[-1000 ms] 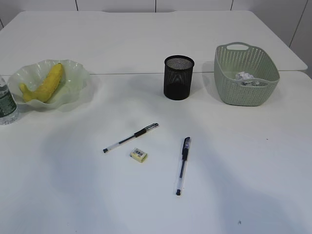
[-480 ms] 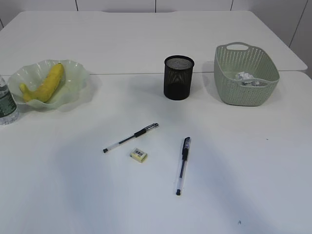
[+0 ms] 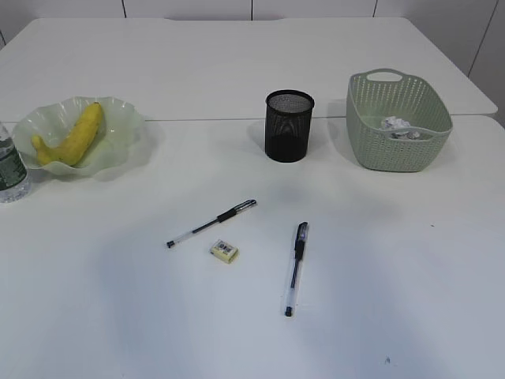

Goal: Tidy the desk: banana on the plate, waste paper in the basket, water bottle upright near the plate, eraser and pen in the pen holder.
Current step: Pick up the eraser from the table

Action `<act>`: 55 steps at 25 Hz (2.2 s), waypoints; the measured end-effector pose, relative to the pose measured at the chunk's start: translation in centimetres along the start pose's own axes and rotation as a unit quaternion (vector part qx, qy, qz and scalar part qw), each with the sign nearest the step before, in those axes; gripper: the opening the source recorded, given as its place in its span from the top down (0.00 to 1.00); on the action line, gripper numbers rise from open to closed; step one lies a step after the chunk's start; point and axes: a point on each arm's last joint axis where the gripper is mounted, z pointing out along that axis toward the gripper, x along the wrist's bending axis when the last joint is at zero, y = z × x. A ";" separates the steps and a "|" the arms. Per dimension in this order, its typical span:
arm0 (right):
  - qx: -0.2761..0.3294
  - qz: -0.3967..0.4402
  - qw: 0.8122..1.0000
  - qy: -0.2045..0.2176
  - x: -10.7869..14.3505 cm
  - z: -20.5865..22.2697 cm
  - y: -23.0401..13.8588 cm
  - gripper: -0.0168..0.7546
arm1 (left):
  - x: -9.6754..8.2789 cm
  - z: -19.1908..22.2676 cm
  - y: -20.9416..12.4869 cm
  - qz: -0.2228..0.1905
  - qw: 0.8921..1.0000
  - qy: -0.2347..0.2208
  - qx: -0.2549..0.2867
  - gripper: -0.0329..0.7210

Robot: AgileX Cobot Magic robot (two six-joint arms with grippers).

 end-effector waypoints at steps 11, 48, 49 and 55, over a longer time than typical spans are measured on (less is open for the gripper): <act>0.171 -0.032 0.985 -0.011 0.9 5.0 -8.3 0.22 | -2.4 -0.5 1.6 0.030 0.999 -0.007 -0.011 0.32; 0.326 0.081 0.921 0.198 7.3 17.1 -14.8 0.22 | -2.5 -0.5 0.6 0.070 0.989 0.092 0.091 0.37; 0.337 0.077 0.915 0.210 7.6 17.9 -15.1 0.22 | -2.4 -0.6 0.6 0.069 0.989 0.094 0.091 0.37; 0.371 0.060 0.886 0.269 9.0 21.1 -16.7 0.22 | -2.4 -0.6 0.6 0.068 0.989 0.096 0.093 0.37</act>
